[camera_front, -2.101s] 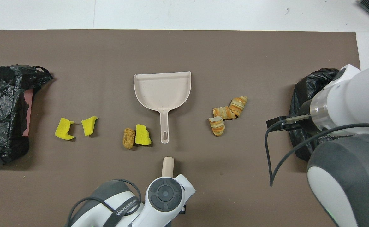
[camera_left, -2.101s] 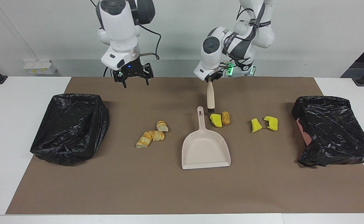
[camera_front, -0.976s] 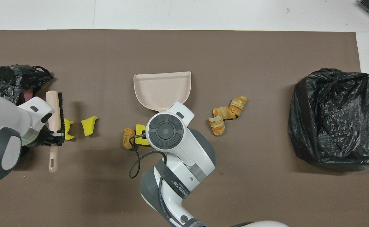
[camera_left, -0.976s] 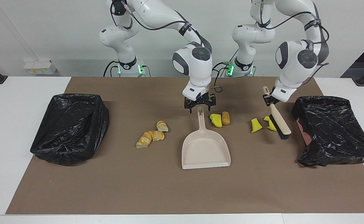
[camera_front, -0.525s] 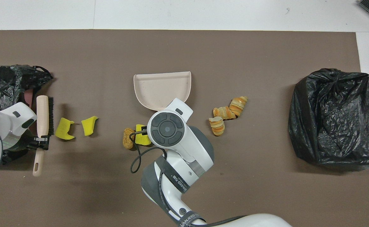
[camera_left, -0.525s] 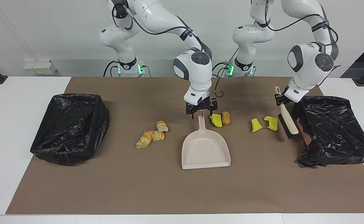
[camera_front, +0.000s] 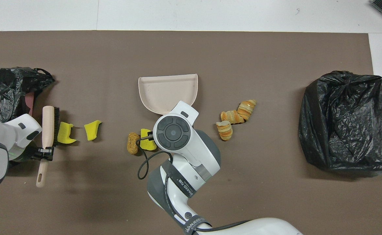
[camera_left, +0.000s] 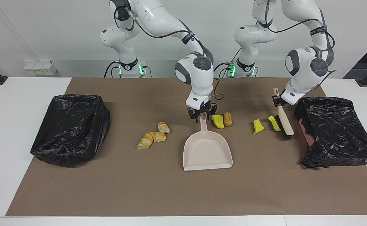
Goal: Sweep and dump trash in bin
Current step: 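Grasp the dustpan handle with the right gripper and lift it, then lower the dustpan near the sponges while the left gripper sweeps them in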
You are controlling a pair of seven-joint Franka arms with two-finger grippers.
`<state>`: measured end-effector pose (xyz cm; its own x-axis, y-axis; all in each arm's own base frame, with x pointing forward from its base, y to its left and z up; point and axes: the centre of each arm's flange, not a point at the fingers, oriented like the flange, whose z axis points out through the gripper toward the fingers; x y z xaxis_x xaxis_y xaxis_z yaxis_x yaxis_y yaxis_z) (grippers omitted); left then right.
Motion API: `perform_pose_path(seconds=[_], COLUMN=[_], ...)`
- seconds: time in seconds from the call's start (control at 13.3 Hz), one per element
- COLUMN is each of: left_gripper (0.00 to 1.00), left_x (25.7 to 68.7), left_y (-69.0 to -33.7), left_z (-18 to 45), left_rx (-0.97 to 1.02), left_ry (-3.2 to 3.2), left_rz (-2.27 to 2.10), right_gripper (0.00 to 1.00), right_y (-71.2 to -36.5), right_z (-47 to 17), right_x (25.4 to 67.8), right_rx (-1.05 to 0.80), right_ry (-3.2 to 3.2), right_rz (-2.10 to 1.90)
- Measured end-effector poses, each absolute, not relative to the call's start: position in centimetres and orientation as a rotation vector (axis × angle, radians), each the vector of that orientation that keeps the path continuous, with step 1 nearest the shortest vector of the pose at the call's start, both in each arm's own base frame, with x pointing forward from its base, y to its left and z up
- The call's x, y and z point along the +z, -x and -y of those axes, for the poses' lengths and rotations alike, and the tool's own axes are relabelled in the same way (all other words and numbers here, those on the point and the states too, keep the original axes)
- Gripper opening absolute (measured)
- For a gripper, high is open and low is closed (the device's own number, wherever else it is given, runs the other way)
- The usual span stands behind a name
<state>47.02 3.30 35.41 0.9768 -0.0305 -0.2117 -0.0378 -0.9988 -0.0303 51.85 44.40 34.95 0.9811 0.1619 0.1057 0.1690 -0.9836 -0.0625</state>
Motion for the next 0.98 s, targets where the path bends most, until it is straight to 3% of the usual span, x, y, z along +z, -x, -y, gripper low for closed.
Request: perform_pose_path(seconds=[0.08, 0.15, 0.3, 0.6, 0.98], left_gripper=[0.26, 0.26, 0.26, 0.26, 0.26], left_x=[35.4, 35.3, 35.3, 34.8, 34.2], left_y=[-47.0, -47.0, -47.1, -47.2, -46.9], left_z=[-3.1, -2.6, -1.2, 3.3, 7.0], left_rx=[0.328, 0.327, 0.325, 0.305, 0.314], left_ry=[3.089, 3.087, 3.086, 3.147, 3.153], left_rz=[-0.06, -0.075, -0.115, -0.17, -0.195], right_gripper=[0.36, 0.33, 0.33, 0.33, 0.33], right_y=[-51.9, -52.1, -52.8, -55.1, -52.0], right_z=[-44.3, -44.2, -43.5, -38.8, -32.1], right_x=[35.1, 35.2, 35.9, 40.9, 47.2], right_rx=[-0.156, -0.16, -0.183, -0.223, -0.098], right_ry=[3.055, 3.055, 3.049, 2.984, 2.844], right_rz=[0.245, 0.239, 0.288, 0.752, 1.26])
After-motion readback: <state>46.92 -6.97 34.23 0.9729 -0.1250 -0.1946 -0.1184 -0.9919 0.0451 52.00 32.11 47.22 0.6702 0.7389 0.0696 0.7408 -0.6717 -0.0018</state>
